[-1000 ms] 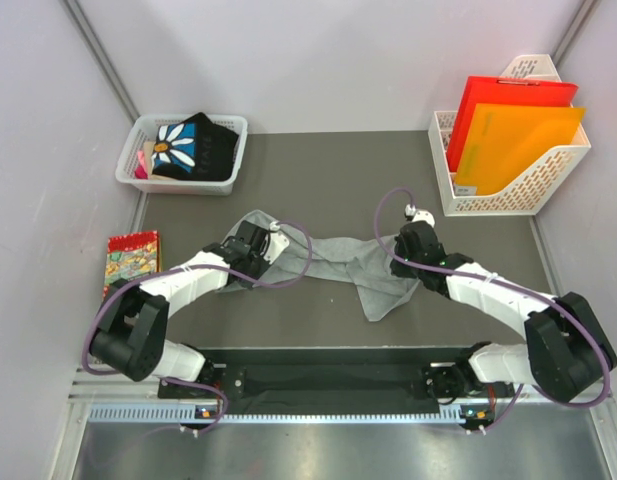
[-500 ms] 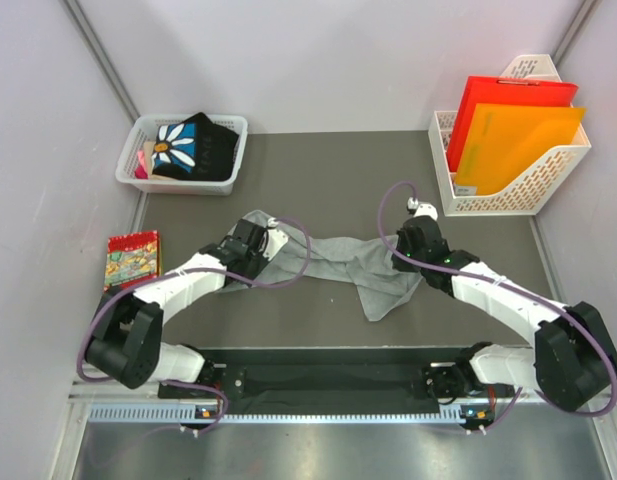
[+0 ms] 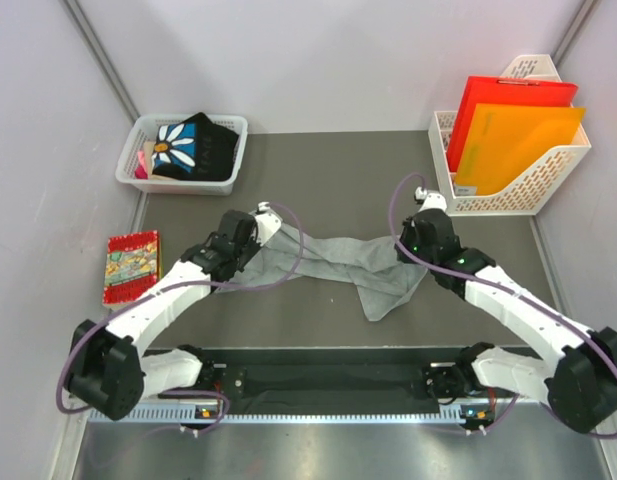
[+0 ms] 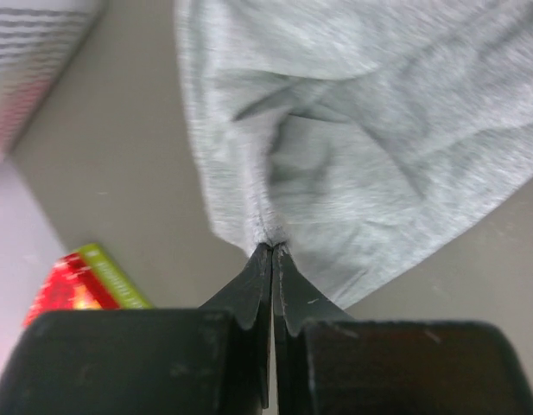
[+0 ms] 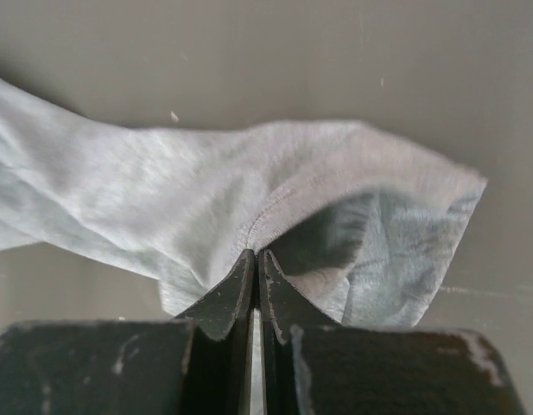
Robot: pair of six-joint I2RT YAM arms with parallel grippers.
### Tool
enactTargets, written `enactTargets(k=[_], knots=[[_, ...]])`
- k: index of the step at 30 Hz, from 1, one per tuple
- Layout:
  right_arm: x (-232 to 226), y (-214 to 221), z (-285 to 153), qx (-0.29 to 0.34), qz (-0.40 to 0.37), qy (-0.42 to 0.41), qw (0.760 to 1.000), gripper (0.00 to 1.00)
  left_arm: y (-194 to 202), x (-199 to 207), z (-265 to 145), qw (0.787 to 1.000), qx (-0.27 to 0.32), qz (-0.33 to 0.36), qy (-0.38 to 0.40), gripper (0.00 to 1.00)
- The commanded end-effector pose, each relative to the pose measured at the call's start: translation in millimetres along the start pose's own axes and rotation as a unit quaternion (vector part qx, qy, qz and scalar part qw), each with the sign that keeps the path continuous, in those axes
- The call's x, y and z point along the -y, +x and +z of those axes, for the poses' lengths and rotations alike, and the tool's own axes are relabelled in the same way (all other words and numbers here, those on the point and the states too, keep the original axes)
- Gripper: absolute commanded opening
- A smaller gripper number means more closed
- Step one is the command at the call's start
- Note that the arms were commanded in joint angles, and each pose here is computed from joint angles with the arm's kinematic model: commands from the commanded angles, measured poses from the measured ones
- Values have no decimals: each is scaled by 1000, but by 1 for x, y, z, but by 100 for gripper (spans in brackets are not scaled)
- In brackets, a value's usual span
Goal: Fold and stack the t-shirts
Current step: Flatten out the tshirt
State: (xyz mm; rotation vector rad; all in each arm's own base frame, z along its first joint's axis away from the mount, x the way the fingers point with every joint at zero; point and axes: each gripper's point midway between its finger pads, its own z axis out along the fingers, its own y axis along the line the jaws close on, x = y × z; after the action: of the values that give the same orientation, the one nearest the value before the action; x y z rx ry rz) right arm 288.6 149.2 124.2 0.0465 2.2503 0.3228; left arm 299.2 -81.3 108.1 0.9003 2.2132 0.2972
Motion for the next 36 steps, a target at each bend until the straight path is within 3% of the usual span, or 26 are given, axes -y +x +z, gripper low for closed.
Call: enactTargets(k=[1,9,16,25,30,36], knots=[[-21,-64,-43,93,-7,-34,995,0,-50,-57,-39,992,86,-16,-95,0],[-38,-119,-119,189,-14,-95,977,0,-89,-120,-107,972,141,-55,-182,0],[-51,-151,-214,277,-16,-179,944,0,-111,-155,-171,949,197,-110,-222,0],[-46,-175,-327,363,-16,-240,900,0,-130,-207,-270,902,282,-178,-274,0],[-39,-175,-318,361,-3,-219,906,0,-133,-220,-284,888,297,-201,-287,0],[-35,-161,-251,311,8,-165,936,0,-113,-199,-211,914,239,-170,-279,0]])
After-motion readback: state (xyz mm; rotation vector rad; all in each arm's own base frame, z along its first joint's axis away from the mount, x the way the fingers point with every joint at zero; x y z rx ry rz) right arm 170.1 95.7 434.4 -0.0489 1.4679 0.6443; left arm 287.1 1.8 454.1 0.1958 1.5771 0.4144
